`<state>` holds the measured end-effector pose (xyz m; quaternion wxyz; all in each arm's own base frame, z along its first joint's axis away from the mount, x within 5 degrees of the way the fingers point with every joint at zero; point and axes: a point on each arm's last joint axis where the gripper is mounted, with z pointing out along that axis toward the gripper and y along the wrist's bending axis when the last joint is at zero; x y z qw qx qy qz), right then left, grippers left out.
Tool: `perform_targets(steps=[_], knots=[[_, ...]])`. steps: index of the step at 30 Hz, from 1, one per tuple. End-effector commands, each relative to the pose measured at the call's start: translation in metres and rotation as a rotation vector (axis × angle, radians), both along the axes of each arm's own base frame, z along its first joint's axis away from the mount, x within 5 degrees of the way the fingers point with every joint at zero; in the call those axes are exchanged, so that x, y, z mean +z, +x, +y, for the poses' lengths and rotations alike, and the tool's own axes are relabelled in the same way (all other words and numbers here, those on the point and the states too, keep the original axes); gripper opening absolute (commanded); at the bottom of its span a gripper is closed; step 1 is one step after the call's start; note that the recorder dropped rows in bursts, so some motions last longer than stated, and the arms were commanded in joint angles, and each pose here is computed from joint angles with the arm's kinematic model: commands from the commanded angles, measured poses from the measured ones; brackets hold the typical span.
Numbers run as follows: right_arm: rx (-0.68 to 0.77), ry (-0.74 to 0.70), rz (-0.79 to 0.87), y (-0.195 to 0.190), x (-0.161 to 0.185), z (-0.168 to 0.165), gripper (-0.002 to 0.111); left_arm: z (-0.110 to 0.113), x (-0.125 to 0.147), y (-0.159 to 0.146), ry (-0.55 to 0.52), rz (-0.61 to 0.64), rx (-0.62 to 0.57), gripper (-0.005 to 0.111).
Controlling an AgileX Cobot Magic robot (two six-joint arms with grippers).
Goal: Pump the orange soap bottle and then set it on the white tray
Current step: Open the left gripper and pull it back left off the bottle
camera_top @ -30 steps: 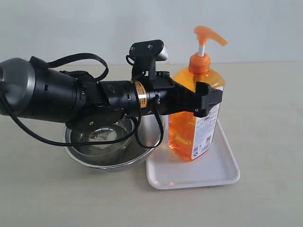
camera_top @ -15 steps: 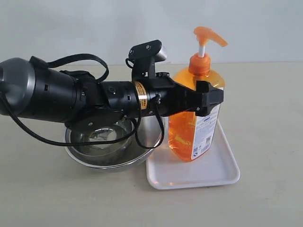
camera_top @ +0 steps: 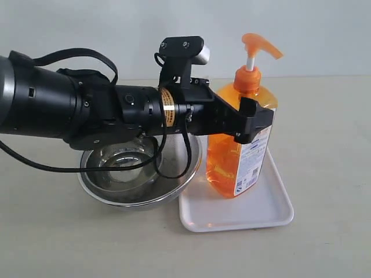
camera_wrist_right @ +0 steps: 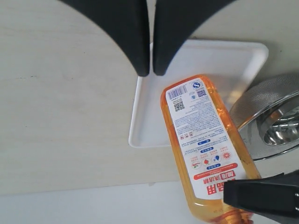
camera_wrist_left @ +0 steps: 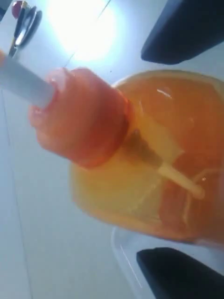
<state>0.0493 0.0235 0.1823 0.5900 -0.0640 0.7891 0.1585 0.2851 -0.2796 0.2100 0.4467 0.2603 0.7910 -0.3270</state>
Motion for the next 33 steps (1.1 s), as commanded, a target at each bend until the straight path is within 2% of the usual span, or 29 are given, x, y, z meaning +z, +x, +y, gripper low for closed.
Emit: perform_targets(steps=[1,7,12,22,27,30,33], knots=[[-0.002,0.002,-0.004,0.000,0.000,0.000,0.000,0.008,0.005,-0.001,0.083,0.006,0.046,0.100],[-0.003,0.003,-0.007,0.000,0.001,0.000,0.000,0.020,0.024,-0.005,0.127,-0.003,0.104,0.100],[-0.003,0.003,-0.007,0.000,0.001,0.000,0.000,0.028,0.043,-0.013,0.101,-0.033,0.110,0.100],[-0.003,0.003,-0.007,0.000,0.001,0.000,0.000,0.049,0.050,-0.034,0.122,-0.027,0.133,0.100],[-0.004,0.004,-0.006,0.000,0.001,0.000,0.000,0.072,0.056,-0.052,0.161,-0.015,0.175,0.100],[-0.004,0.004,-0.006,0.000,0.001,0.000,0.000,0.090,0.054,-0.067,0.213,0.013,0.219,0.100],[-0.003,0.003,-0.007,0.000,0.001,0.000,0.000,0.107,0.048,-0.084,0.222,0.029,0.228,0.100]])
